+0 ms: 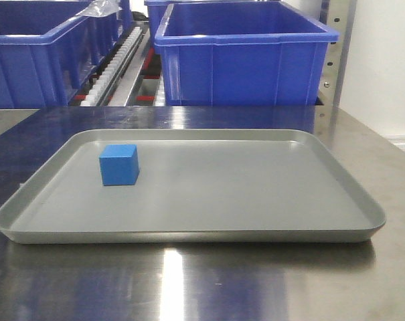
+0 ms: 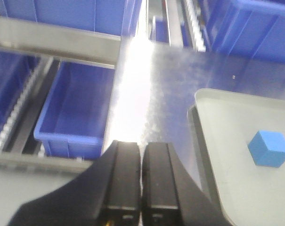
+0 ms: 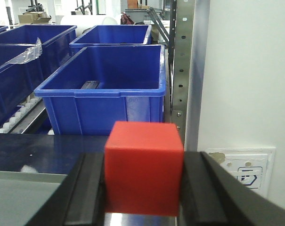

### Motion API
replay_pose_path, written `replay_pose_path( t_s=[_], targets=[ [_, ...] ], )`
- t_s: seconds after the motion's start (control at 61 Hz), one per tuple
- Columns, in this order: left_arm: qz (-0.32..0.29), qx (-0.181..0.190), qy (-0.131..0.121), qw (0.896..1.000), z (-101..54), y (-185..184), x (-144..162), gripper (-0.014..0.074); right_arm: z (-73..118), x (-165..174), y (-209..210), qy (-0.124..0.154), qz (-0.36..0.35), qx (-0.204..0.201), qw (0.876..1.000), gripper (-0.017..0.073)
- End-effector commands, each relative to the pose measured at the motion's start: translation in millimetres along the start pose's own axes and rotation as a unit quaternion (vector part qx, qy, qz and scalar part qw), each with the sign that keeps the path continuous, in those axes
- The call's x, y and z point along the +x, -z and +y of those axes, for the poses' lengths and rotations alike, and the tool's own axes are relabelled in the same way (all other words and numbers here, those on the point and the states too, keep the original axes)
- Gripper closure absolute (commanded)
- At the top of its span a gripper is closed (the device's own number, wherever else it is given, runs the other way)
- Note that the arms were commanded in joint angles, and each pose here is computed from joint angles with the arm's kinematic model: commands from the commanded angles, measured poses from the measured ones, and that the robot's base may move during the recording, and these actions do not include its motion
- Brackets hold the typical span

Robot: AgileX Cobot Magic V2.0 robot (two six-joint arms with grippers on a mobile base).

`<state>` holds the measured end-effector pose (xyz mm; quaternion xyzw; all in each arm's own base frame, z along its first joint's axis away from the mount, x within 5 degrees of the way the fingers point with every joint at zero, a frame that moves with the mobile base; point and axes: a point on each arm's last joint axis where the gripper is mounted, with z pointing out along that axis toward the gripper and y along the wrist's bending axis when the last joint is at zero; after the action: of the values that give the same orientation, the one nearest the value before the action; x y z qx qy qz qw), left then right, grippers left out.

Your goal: Sort and place red and blue blocks on shelf

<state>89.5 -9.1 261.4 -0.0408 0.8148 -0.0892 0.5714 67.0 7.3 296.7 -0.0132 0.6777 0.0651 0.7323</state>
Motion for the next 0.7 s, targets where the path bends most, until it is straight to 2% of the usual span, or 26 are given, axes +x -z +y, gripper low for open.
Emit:
replay_pose_path(
  t_s=[0.0, 0.098, 0.18, 0.36, 0.508, 0.688],
  targets=[
    [-0.033, 0.003, 0.014, 0.999, -3.4, -3.4, -23.4, 0.0469, 0.7, -16.0, 0.4, 0.008, -0.051, 0.0, 0.999, 0.0502],
    [-0.018, 0.013, 0.021, 1.0, -6.4, -8.2, -28.3, 0.0469, 0.7, -16.0, 0.4, 0.008, -0.051, 0.0, 0.999, 0.0502],
    [-0.003, 0.04, 0.014, 0.999, -12.7, -12.2, -28.7, 0.0469, 0.7, -16.0, 0.4, 0.008, -0.051, 0.0, 0.999, 0.0502],
    [0.03, 0.12, -0.046, 0.991, -31.7, -21.1, -22.7, 0.0469, 0.7, -16.0, 0.4, 0.008, -0.051, 0.0, 0.999, 0.0502],
    [0.067, 0.159, -0.064, 0.983, -44.9, -31.6, -15.8, 0.0469, 0.7, -16.0, 0.4, 0.008, -0.051, 0.0, 0.999, 0.0502],
    [0.106, 0.181, -0.079, 0.975, -61.4, -50.5, -20.5, 0.0469, 0.7, -16.0, 0.4, 0.008, -0.051, 0.0, 0.999, 0.0502]
  ],
)
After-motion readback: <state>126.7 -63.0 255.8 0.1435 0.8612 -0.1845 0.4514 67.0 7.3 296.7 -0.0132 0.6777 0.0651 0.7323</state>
